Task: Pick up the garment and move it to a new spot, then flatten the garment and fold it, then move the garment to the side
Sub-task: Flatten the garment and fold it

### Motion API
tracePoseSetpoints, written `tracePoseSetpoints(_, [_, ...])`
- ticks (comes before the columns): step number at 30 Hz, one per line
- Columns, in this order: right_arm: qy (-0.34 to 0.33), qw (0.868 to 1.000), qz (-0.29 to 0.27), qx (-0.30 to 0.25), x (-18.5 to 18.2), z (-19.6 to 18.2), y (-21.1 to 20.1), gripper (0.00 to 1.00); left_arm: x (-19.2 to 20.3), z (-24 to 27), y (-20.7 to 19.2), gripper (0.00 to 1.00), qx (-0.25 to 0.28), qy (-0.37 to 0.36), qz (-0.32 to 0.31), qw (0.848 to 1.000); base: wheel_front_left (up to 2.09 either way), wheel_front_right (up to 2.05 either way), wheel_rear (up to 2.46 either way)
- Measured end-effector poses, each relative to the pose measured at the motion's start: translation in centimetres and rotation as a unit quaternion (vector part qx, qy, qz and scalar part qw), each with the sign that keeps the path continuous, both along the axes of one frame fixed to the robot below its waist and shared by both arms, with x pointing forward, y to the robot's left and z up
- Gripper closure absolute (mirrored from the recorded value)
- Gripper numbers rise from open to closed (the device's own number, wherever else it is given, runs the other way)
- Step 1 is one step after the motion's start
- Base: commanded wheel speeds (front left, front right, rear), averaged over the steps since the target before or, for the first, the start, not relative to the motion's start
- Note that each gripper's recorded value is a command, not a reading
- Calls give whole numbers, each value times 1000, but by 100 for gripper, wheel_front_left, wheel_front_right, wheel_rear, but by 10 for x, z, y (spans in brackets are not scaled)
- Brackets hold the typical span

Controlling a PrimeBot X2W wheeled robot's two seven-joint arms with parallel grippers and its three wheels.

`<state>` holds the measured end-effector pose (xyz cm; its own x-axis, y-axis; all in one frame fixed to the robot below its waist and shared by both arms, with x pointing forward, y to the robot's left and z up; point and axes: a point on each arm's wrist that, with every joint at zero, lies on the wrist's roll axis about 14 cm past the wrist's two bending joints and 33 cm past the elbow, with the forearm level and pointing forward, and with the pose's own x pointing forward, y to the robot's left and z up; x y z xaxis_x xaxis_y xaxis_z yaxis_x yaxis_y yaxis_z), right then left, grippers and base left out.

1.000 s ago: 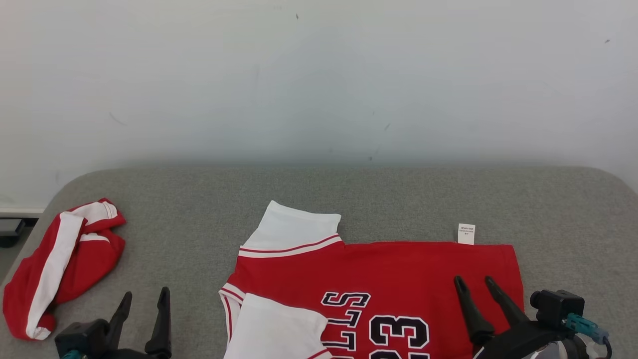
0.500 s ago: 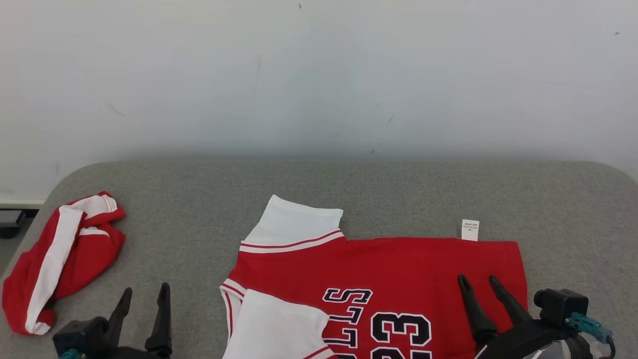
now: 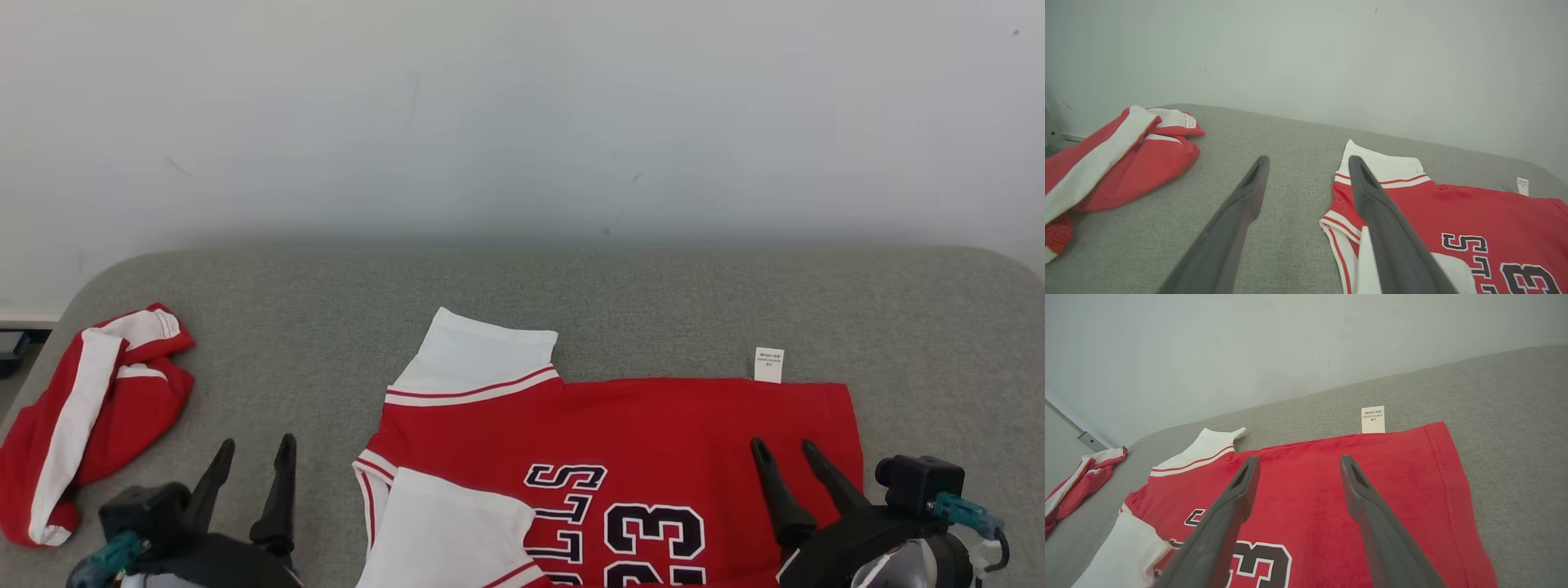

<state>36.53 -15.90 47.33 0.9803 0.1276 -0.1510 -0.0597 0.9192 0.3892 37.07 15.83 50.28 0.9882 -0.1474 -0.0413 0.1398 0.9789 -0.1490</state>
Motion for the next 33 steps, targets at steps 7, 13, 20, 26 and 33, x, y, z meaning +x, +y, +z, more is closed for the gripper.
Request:
tracePoseSetpoints(7, [72, 997, 9, -12, 15, -13, -9, 0, 28, 9, -25, 0, 17, 25, -57, 998, 0, 0, 0])
tracePoseSetpoints(13, [143, 989, 31, -36, 46, -11, -14, 0, 73, 16, -49, 0, 37, 68, -99, 992, 0, 0, 0])
tracePoseSetpoints(20, [225, 970, 53, -68, 78, -16, -20, 0, 128, 5, -66, 0, 72, 124, -123, 982, 0, 0, 0])
tracePoseSetpoints(26, [268, 957, 48, -96, 102, -23, -34, 0, 167, -31, -72, 0, 146, 191, -135, 961, 0, 0, 0])
tracePoseSetpoints(33, [327, 939, 26, -105, 109, -50, -58, 0, 189, -81, -88, 0, 184, 261, -159, 934, 0, 0, 0])
